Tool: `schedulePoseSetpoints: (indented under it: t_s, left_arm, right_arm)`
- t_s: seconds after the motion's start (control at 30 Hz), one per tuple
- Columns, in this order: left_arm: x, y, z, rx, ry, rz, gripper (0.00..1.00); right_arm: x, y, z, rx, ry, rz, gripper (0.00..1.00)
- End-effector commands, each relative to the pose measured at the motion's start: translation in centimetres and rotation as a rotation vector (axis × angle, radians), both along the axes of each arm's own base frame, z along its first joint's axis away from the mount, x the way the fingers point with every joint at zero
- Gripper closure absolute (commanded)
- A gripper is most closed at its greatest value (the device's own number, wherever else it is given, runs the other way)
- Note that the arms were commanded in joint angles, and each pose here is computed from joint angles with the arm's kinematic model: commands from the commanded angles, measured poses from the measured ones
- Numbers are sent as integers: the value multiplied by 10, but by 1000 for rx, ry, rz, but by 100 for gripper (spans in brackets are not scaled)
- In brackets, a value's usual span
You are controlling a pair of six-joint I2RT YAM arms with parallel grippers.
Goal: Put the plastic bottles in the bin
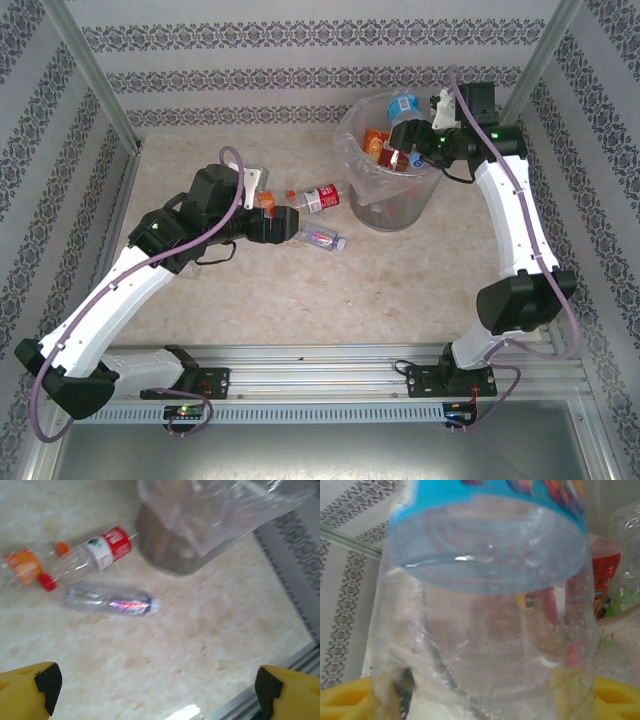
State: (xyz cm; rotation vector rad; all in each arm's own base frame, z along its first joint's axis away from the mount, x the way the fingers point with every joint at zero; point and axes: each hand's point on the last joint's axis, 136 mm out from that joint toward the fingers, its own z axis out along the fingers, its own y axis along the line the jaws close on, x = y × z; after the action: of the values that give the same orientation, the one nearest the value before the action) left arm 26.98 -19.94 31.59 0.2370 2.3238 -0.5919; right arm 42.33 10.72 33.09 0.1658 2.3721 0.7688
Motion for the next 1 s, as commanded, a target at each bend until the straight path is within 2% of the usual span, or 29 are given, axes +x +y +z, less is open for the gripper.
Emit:
schedulePoseSetpoints:
  t_s: [0.0,0.1,0.3,0.5,0.73,0.97]
  left_arm:
    - [-9,26,-14,97,41,75,0]
    - [-12,29,-13,79,33,88,0]
    - [-10,42,-18,65,49,170,0]
    - [-8,78,-44,30,193,326,0]
    - [-12,134,-83,-125,373,566,0]
    - [-14,172,-133,-165,507,751,0]
  right_arm:
    - [0,-14,2,-58,18,-47,20]
    - [0,-20,3,-89,15,-63,13]
    - [-10,-24,18,-119,-29,-60,11]
    - [-37,-15,36,-98,-98,12,11]
    - [-85,6,44,11,-153,118,11]
    - [-143,44,54,176,-224,280,5]
